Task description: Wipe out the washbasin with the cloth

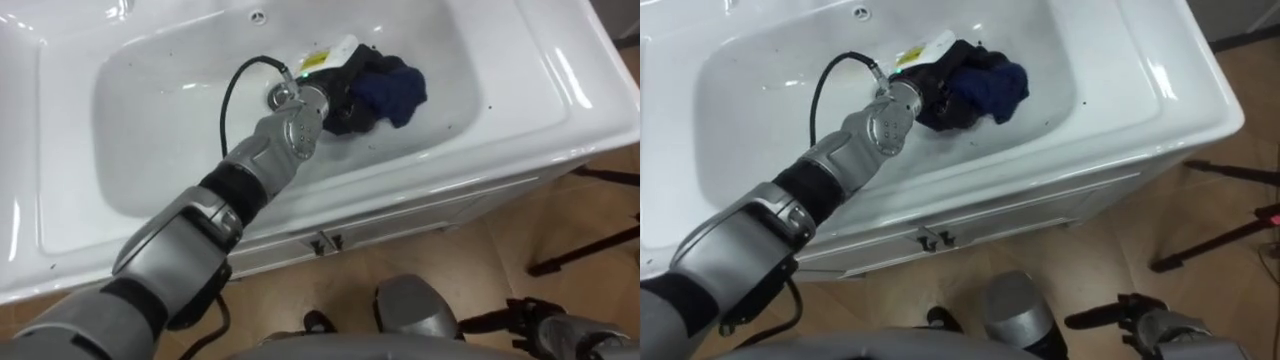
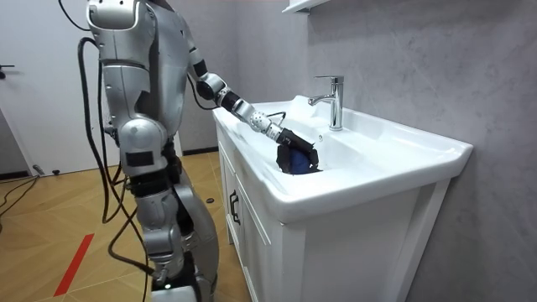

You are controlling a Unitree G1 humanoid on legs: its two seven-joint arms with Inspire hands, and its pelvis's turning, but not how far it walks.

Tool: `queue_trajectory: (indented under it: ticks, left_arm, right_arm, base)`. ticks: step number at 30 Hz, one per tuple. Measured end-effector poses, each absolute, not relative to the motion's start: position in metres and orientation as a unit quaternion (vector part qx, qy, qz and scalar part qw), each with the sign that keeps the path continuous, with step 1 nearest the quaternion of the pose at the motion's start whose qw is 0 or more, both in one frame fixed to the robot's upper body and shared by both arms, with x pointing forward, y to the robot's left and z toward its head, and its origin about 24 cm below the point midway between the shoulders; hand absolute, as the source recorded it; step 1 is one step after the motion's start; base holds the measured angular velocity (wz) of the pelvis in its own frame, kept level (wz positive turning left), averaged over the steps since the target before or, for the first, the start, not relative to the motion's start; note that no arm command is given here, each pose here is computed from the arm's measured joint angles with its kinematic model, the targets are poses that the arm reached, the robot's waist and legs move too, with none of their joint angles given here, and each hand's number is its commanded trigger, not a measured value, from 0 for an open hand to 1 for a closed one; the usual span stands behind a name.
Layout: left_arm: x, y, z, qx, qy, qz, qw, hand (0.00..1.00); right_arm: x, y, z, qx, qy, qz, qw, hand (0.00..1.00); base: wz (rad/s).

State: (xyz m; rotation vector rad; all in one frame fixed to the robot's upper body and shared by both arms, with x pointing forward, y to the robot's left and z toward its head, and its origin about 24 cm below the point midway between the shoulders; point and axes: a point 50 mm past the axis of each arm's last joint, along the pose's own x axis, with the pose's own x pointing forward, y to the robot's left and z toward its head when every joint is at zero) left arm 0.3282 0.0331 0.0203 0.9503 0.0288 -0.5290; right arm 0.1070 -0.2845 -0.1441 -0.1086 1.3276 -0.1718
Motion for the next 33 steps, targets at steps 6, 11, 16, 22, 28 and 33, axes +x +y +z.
queue_trajectory:
  ticks: [6,11,16,22,28,33]
  left_arm:
    - [0.33,0.032,0.023,0.428,0.011,-0.253,0.868,1.0]
    - [0.337,0.035,0.032,0.407,-0.002,-0.239,0.882,1.0]
    - [0.343,0.046,0.036,0.378,-0.012,-0.208,0.902,1.0]
    - [0.346,0.059,0.034,0.365,-0.007,-0.165,0.916,1.0]
    - [0.35,0.064,0.037,0.371,-0.02,-0.134,0.919,1.0]
    - [0.354,0.067,0.042,0.411,-0.044,-0.121,0.902,1.0]
  right_arm:
    - [0.122,-0.28,-0.142,-0.052,0.597,-0.067,0.798,0.0]
    - [0.123,-0.279,-0.141,-0.031,0.587,-0.08,0.805,0.0]
    - [0.109,-0.286,-0.143,-0.028,0.597,-0.107,0.795,0.0]
    - [0.086,-0.291,-0.147,-0.046,0.628,-0.104,0.77,0.0]
    - [0.089,-0.288,-0.147,-0.054,0.631,-0.081,0.769,0.0]
    - [0.113,-0.285,-0.142,-0.061,0.611,-0.063,0.787,0.0]
  base:
    - [0.02]
    - [-0.14]
    - [-0.18]
    - [-0.18]
    - [-0.07]
    - [-0.12]
